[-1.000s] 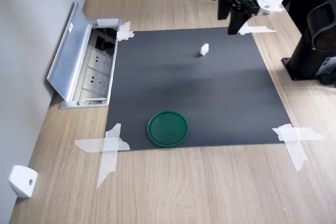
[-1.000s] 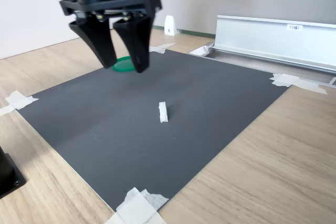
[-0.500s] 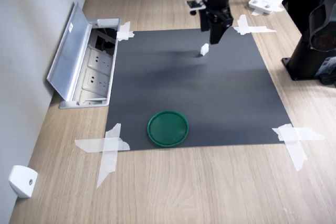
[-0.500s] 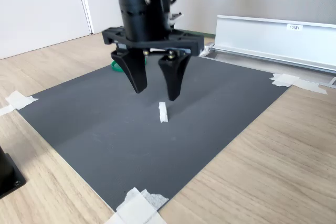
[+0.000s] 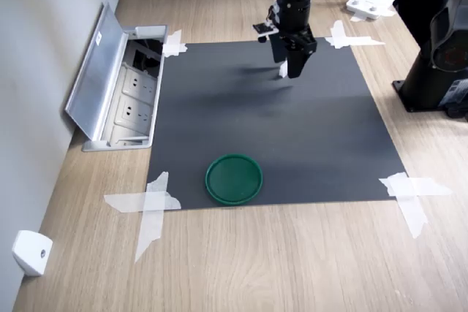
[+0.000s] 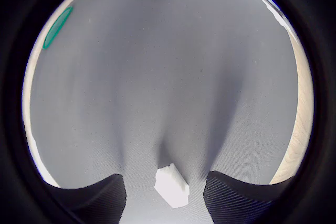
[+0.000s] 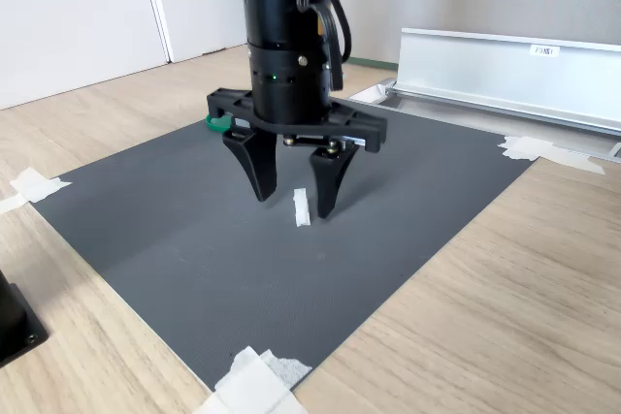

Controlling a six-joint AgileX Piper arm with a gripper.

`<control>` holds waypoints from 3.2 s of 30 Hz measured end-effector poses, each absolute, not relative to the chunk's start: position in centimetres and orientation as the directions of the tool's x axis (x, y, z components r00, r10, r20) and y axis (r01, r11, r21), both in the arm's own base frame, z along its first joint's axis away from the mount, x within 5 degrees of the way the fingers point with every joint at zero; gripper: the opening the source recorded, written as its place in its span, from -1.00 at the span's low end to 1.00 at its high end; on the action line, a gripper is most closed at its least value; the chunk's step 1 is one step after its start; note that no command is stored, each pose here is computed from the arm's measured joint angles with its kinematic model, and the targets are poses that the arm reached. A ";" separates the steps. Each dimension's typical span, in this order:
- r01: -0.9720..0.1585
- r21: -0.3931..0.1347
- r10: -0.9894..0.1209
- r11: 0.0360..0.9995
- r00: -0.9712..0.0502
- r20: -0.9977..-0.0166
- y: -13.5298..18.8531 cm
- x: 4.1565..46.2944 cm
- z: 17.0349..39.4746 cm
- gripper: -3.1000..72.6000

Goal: Grasp a white terminal and put it on the green lid.

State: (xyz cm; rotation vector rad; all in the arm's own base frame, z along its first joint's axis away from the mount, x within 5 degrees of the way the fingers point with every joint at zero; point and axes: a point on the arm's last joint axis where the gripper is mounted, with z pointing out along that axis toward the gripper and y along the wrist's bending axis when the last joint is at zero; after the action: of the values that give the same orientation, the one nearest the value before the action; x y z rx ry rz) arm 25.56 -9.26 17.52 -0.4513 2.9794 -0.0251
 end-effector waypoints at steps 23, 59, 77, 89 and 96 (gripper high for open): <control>-0.358 -0.079 -0.365 0.930 -0.926 -0.101 -9.2 26.1 17.0 -0.67; -0.655 -0.003 -0.634 0.755 -0.730 -0.256 13.3 36.0 20.0 -0.67; -0.640 0.031 -0.619 0.768 -0.753 -0.223 13.5 36.2 18.5 0.59; -0.632 -0.012 -0.598 0.775 -0.728 -0.335 12.8 35.2 22.8 0.43; -0.572 -0.057 -0.521 0.818 -0.694 -0.497 10.8 31.4 27.3 -0.40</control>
State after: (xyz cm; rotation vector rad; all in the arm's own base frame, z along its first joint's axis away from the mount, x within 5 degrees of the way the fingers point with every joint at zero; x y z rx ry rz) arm 31.37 10.79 27.30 -0.8081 2.4973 0.1384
